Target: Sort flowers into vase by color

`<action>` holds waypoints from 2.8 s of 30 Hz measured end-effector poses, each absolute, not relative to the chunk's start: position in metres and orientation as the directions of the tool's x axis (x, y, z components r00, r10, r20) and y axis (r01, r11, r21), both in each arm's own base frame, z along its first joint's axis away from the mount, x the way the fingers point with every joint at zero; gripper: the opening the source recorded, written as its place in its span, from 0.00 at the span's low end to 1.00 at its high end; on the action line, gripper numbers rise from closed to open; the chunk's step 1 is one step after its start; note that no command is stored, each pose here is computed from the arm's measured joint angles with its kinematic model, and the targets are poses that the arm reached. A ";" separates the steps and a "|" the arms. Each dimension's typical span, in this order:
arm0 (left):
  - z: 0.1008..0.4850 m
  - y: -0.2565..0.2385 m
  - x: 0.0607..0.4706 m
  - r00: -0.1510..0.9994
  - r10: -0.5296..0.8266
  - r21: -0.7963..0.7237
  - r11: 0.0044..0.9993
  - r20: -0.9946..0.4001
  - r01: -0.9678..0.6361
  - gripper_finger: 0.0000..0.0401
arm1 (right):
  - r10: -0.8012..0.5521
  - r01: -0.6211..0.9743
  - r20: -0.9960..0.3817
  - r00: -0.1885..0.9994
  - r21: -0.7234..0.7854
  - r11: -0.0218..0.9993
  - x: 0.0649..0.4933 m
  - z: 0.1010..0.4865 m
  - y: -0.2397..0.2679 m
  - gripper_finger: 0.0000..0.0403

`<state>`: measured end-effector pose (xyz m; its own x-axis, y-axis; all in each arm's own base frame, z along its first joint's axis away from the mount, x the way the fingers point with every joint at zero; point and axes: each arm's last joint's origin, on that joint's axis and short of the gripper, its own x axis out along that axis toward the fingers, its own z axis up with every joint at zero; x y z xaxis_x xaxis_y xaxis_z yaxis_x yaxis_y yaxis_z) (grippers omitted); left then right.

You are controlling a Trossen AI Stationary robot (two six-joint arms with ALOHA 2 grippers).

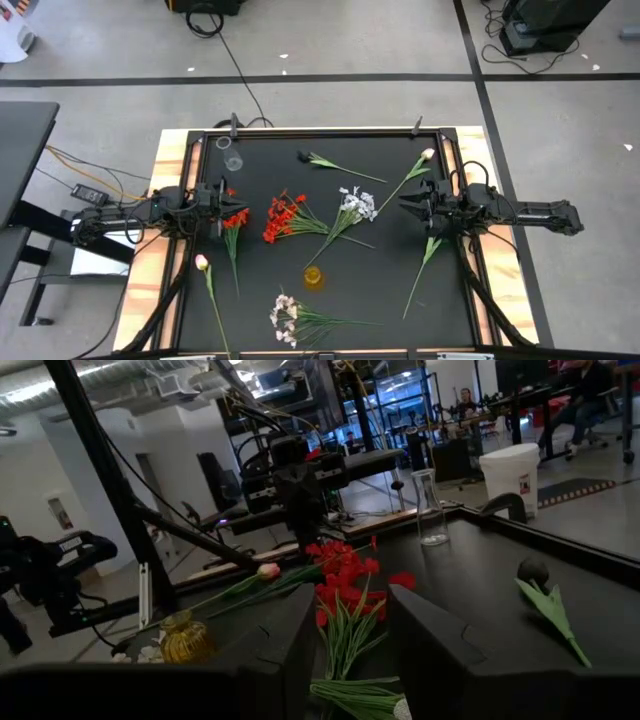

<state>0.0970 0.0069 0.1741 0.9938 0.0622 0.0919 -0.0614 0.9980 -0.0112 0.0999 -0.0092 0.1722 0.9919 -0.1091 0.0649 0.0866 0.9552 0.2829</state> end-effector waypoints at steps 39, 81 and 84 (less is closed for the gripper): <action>0.216 0.018 0.083 0.799 0.466 -0.489 0.834 0.380 -0.254 0.05 | -0.637 0.225 0.239 0.733 0.798 0.559 0.099 0.205 -0.031 0.33; 0.295 0.031 0.132 0.962 0.182 -0.641 0.718 -0.202 -0.271 0.05 | -0.488 0.361 -0.109 0.866 0.811 0.461 0.240 0.335 -0.082 0.59; 0.293 0.029 0.135 0.961 0.162 -0.661 0.700 -0.222 -0.271 0.05 | -0.481 0.488 -0.310 0.820 0.817 0.306 0.236 0.314 -0.082 0.57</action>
